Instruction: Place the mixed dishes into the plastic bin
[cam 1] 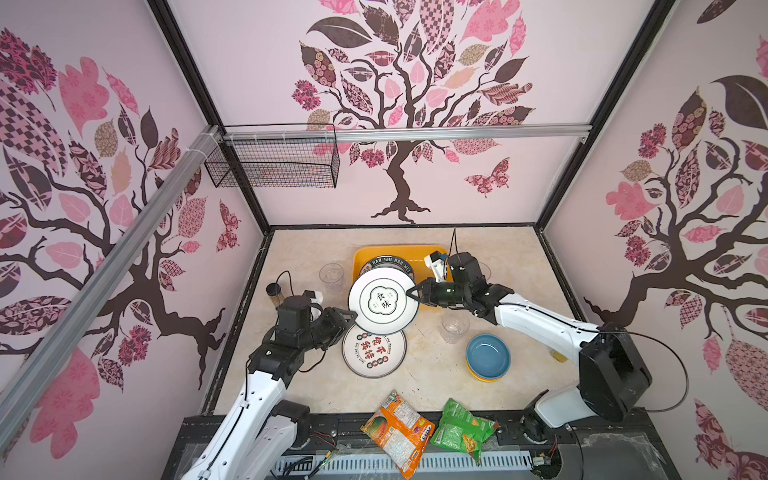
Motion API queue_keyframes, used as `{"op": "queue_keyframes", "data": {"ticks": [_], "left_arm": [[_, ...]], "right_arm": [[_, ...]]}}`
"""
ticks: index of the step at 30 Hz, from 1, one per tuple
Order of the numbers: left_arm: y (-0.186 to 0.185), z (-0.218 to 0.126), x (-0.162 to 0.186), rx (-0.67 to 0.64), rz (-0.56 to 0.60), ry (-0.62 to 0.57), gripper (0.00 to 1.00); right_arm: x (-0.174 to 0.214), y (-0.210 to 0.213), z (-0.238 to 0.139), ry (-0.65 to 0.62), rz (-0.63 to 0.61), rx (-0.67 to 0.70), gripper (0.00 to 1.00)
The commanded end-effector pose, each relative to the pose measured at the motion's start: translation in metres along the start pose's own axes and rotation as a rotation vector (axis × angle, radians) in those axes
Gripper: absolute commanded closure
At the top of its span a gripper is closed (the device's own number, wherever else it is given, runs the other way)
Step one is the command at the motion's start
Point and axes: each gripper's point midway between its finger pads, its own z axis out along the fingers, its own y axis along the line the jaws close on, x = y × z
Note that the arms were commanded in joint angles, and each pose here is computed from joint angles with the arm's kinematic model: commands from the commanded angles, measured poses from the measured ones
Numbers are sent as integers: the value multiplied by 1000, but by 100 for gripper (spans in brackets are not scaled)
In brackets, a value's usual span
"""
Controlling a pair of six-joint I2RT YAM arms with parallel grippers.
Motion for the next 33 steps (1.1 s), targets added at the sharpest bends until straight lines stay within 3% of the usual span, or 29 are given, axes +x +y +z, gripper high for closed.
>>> {"op": "queue_keyframes", "data": {"ticks": [1,12,33], "left_arm": [[-16,-13,-10,23,39,-55,65],[4,-22,-6,-13,19,-77,48],[23,-19,0,-46,-13,-69,48]], "right_arm": [[-33,15,-12,-94,-36,-22,100],[-80,-32,-1,-182,50,114,100],[-104,-105,57,-190,140,283,100]]}}
